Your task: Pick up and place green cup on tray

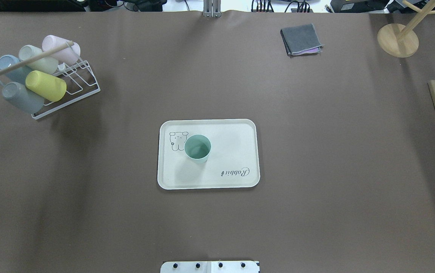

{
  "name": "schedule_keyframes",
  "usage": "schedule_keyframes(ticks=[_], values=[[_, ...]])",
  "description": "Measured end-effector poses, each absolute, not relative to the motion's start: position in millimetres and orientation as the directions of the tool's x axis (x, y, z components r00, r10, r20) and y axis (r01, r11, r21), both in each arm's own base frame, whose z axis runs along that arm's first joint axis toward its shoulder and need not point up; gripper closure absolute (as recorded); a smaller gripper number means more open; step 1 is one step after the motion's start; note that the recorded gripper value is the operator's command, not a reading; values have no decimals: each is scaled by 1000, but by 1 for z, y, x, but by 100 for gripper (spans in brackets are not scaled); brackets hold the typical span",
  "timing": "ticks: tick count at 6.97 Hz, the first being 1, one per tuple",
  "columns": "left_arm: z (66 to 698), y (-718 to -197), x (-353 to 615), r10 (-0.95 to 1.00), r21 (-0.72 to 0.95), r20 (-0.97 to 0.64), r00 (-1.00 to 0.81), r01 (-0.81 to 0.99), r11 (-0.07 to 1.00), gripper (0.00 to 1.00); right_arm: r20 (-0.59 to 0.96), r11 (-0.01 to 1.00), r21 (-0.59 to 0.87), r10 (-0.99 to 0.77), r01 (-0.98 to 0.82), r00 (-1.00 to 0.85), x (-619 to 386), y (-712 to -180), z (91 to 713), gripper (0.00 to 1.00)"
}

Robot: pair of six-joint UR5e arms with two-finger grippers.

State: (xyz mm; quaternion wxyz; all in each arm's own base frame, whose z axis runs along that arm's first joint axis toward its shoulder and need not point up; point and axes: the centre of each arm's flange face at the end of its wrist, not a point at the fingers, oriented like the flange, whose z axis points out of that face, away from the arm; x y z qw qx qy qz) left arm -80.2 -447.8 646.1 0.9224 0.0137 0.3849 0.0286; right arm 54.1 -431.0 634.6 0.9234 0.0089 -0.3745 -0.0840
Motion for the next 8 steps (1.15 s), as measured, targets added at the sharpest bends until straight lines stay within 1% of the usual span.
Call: schedule_keyframes(ticks=[8], values=[[647,-444,-85,55,47,-714,698,-30,998,2,701,985,88,-166,147,694,53,-432,631,0]])
